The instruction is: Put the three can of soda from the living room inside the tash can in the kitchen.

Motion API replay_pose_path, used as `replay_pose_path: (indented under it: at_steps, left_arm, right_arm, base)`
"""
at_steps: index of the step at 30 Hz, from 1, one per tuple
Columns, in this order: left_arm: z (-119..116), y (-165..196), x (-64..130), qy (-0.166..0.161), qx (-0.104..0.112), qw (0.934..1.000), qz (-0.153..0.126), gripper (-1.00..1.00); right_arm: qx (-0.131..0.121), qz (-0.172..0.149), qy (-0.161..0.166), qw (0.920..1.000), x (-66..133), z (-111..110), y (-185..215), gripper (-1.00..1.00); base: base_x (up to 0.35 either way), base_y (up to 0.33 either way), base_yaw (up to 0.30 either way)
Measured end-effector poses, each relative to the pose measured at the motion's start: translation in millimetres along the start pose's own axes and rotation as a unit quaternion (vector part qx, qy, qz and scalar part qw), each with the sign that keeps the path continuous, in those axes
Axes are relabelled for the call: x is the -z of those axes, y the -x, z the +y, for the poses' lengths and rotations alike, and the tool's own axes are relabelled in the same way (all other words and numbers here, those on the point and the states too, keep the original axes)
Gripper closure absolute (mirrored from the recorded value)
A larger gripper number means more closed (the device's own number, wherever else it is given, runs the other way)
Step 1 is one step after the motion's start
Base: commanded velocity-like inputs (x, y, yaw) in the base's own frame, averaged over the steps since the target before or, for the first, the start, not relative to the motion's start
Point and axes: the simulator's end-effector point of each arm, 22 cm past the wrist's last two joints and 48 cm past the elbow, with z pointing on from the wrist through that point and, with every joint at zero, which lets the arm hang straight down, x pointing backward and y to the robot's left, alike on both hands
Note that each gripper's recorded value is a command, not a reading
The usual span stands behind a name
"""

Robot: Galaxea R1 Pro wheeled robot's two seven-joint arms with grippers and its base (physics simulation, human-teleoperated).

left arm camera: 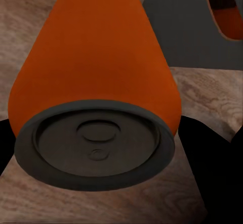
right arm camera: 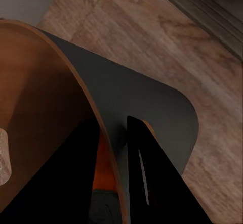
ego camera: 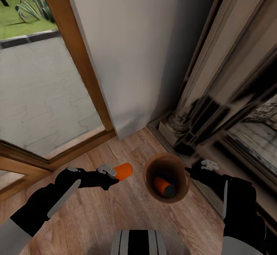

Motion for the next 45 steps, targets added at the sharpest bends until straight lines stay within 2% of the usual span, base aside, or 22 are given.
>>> replay_pose_path:
  at_steps: [11, 45]
  left_arm:
    - [0.0, 0.2, 0.3, 0.000, 0.000, 1.0000, 0.000, 1.00]
    - [1.0, -0.5, 0.6, 0.001, 0.000, 1.0000, 0.001, 1.00]
  right_arm:
    - [0.001, 0.000, 0.000, 1.0000, 0.0, -0.1, -0.1, 1.00]
    - [0.001, 0.000, 0.000, 1.0000, 0.0, -0.1, 0.0, 1.00]
  base:
    - [0.000, 0.000, 0.036]
    - [0.000, 0.000, 0.251]
